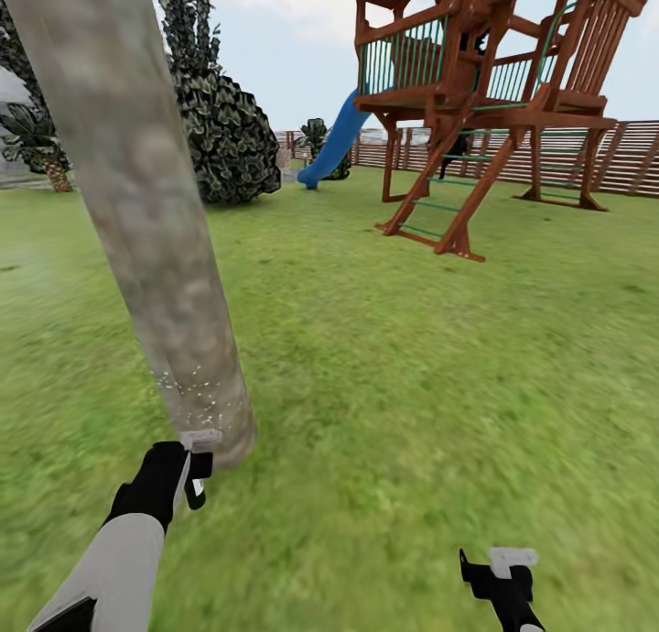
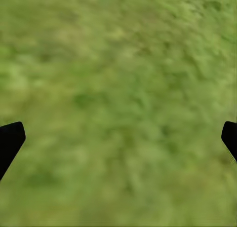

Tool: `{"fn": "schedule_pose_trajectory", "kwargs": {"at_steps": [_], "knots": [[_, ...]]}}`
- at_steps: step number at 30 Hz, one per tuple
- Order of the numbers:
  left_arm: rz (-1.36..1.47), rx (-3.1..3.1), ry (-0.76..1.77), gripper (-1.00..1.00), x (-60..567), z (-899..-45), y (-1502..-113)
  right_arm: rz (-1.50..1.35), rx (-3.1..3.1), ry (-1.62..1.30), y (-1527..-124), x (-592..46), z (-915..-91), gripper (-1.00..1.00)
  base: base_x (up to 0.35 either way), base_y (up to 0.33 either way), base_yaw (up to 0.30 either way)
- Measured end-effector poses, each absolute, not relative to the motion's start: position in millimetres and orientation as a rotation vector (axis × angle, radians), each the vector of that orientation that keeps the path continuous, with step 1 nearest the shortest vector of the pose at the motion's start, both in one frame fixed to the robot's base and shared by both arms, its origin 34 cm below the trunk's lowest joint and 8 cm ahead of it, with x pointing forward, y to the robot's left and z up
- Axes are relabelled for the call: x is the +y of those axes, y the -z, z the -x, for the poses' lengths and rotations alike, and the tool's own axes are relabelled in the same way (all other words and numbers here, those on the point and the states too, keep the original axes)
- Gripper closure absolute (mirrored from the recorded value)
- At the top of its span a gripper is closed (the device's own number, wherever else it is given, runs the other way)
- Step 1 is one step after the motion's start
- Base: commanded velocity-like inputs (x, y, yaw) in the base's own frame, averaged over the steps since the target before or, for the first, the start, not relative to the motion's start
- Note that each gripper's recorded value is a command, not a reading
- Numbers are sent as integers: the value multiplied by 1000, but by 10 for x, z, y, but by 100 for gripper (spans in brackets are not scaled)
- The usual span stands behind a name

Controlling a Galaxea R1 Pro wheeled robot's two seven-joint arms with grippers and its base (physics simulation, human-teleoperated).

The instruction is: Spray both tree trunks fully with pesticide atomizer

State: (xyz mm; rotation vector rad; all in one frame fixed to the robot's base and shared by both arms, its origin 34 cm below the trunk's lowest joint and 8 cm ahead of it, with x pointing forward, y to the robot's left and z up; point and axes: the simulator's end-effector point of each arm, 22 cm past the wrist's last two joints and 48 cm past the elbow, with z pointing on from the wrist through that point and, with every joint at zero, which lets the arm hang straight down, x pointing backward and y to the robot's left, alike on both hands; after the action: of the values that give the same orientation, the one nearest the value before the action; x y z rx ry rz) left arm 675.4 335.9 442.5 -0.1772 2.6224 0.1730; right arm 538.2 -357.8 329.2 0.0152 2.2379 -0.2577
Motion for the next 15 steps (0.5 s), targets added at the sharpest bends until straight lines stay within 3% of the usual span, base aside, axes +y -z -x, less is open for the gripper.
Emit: {"fn": "schedule_pose_trajectory", "kwargs": {"at_steps": [6, 15], "knots": [[177, 2621, -173, 100, 3354, -6757, -4425, -15, 2237, 258, -3294, -3580, -5383, -100, 3, -276, 44], [192, 2620, -226, 100, 3448, -6740, -4436, -16, 2237, 260, -3295, -3582, -5384, -100, 18, -276, 265]]}}
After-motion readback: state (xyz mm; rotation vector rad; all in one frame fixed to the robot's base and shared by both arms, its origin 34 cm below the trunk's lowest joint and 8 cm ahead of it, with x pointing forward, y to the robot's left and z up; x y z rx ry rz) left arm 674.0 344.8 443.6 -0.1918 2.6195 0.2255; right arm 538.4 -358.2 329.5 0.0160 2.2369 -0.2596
